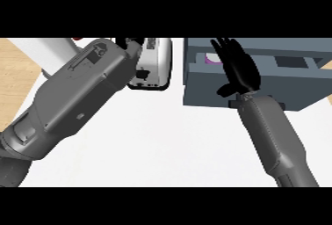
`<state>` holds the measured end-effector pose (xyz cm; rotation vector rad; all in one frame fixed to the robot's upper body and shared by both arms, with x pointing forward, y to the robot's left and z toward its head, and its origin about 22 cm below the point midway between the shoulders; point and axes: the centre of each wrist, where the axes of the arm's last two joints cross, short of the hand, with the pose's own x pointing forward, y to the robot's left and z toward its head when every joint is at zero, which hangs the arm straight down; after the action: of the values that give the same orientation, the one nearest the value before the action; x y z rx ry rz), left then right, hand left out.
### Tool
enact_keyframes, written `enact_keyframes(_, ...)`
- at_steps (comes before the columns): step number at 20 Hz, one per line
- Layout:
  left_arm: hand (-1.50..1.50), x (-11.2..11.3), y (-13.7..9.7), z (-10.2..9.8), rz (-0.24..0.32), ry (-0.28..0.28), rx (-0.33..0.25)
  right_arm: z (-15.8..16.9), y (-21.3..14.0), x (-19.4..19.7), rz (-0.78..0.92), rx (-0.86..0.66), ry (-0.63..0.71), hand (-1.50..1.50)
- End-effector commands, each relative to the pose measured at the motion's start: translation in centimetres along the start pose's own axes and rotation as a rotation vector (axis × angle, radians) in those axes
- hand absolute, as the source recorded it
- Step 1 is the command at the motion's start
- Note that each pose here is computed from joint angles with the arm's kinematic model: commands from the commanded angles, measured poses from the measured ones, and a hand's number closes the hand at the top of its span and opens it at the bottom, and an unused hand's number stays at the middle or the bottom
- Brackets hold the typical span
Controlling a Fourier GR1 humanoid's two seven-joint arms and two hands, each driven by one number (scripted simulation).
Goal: Pick up the can, place it into the drawer and close the drawer
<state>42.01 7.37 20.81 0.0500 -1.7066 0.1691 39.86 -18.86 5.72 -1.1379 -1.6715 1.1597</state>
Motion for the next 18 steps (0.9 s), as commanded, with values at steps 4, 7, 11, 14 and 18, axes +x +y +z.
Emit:
enact_keyframes(4, -1.50, 0.7, 2.3, 0.4, 0.002, -0.002, -0.009, -0.2, 2.9, -1.9, 0.036, -0.041, 0.076, -1.50)
enact_keyframes(7, -1.50, 2.0, 2.2, 0.1, 0.015, 0.014, -0.008, -1.2, 2.6, -2.3, 0.047, -0.066, 0.083, -1.50)
enact_keyframes(11, -1.50, 0.6, 3.0, 0.7, 0.007, -0.008, 0.000, -3.5, 1.3, -1.4, 0.055, -0.102, 0.058, -1.50)
enact_keyframes(14, -1.50, 0.4, 4.2, 0.8, 0.000, -0.010, 0.008, -3.2, 1.4, -2.5, 0.066, -0.137, 0.078, -1.50)
enact_keyframes(18, -1.50, 1.4, 3.4, 1.4, 0.000, -0.033, -0.021, -4.8, 0.6, -1.5, 0.101, -0.164, 0.095, -1.50)
